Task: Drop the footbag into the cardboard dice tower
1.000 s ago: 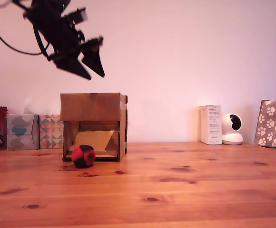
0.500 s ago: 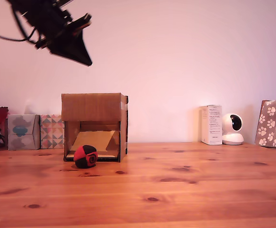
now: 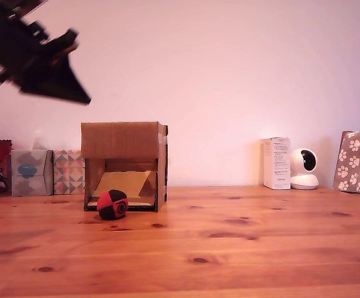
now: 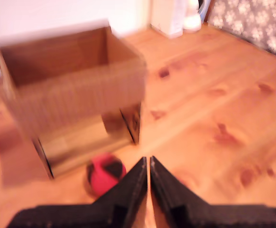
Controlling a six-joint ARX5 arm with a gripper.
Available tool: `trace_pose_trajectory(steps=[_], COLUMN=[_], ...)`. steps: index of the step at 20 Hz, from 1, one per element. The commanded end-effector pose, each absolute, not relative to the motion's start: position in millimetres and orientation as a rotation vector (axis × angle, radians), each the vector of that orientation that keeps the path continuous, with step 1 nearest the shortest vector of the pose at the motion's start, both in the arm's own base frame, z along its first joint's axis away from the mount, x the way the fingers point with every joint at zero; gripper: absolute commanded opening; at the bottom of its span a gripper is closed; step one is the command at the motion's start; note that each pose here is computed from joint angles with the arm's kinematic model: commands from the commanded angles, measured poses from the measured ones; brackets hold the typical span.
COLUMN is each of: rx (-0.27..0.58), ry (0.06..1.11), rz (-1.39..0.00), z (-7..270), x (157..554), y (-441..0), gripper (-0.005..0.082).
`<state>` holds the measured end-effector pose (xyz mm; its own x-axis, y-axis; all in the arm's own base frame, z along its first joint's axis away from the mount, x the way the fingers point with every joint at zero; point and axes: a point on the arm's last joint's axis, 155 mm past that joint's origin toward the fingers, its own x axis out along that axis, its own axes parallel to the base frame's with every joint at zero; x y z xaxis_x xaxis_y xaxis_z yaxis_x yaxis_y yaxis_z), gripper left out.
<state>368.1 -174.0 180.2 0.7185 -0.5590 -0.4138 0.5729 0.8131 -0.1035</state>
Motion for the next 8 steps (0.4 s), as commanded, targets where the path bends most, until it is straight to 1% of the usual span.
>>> trace_pose_trajectory(steps=[1,2,5,8], rx=[0.014,0.012,-0.036,-0.068], ry=[0.433,0.428,0.424,0.394], rz=[-0.623,-0.617,-0.568,-0.522], z=[176,172,163,165], x=[357,350,332,313], y=[-171,-167,-148,-131], gripper=[-0.0021,-0.0021,-0.0021,-0.0021])
